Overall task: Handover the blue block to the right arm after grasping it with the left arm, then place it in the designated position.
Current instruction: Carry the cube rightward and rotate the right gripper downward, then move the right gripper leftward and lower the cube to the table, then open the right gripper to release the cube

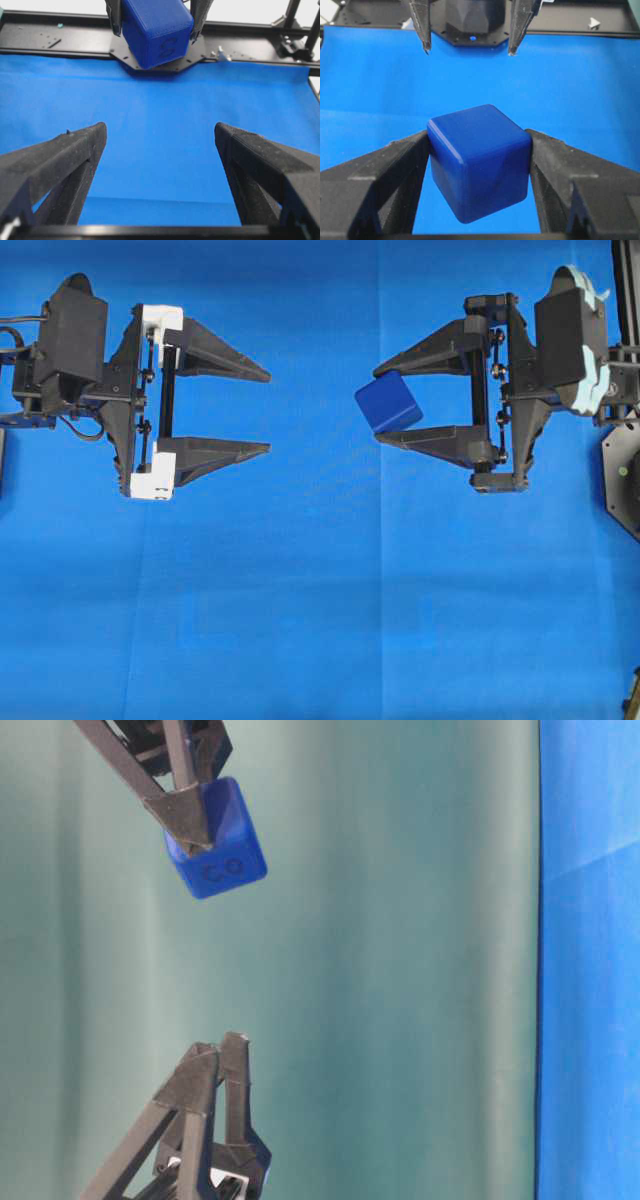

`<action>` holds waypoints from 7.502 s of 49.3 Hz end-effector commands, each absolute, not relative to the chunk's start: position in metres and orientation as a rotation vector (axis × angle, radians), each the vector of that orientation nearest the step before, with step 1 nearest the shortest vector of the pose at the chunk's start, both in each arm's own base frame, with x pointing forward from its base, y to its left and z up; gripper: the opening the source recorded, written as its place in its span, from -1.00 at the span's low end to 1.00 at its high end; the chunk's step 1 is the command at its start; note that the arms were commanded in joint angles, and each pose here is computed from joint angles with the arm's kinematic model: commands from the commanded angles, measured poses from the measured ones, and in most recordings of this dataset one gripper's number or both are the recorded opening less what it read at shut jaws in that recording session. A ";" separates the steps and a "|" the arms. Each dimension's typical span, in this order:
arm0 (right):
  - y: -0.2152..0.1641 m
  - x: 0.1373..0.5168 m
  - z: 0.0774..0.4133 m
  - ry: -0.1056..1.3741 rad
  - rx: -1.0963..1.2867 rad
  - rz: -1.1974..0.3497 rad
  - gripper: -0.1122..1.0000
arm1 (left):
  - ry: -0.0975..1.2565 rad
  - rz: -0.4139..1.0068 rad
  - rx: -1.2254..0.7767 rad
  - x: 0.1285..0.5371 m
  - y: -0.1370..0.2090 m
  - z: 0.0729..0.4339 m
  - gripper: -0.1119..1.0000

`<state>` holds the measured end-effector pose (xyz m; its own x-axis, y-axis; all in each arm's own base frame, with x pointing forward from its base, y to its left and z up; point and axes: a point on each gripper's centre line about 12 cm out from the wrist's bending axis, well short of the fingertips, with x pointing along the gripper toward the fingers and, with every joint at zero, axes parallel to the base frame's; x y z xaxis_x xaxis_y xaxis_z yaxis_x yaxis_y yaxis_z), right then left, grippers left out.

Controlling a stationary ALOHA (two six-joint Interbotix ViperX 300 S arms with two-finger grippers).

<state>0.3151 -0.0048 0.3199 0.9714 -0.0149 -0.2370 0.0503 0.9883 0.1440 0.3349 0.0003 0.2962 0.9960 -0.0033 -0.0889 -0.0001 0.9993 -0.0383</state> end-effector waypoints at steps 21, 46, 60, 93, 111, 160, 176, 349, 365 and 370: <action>-0.005 0.314 0.328 0.223 0.149 -0.033 0.14 | 0.055 -0.005 -0.039 0.334 -0.001 0.308 0.87; -0.005 0.313 0.326 0.236 0.147 -0.038 0.14 | 0.055 -0.003 -0.041 0.334 0.000 0.308 0.87; -0.005 0.312 0.322 0.276 0.155 -0.048 0.14 | 0.055 -0.003 -0.041 0.334 0.000 0.308 0.87; 0.010 0.292 0.284 0.645 0.193 -0.123 0.14 | 0.055 -0.003 -0.043 0.335 0.000 0.308 0.87; 0.011 0.294 0.287 0.614 0.190 -0.107 0.14 | 0.055 -0.005 -0.046 0.335 -0.001 0.308 0.87; 0.015 0.315 0.263 0.607 0.167 -0.074 0.14 | 0.057 -0.003 -0.044 0.335 0.000 0.307 0.87; 0.012 0.361 0.218 0.591 0.177 -0.041 0.14 | 0.057 -0.005 -0.046 0.335 -0.001 0.307 0.87; -0.008 0.320 0.272 0.403 0.191 -0.072 0.58 | 0.054 -0.020 -0.042 0.334 -0.006 0.309 0.87; -0.009 0.286 0.288 0.363 0.188 -0.083 0.58 | 0.053 -0.020 -0.042 0.334 -0.006 0.309 0.87; -0.009 0.287 0.287 0.365 0.185 -0.082 0.58 | 0.051 -0.020 -0.042 0.334 -0.006 0.309 0.87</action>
<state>0.2855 -0.0096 0.2809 0.9237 -0.0492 -0.3800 0.1195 0.9792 0.1638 0.3348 -0.0054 0.2958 0.9956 -0.0201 -0.0920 0.0162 0.9990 -0.0428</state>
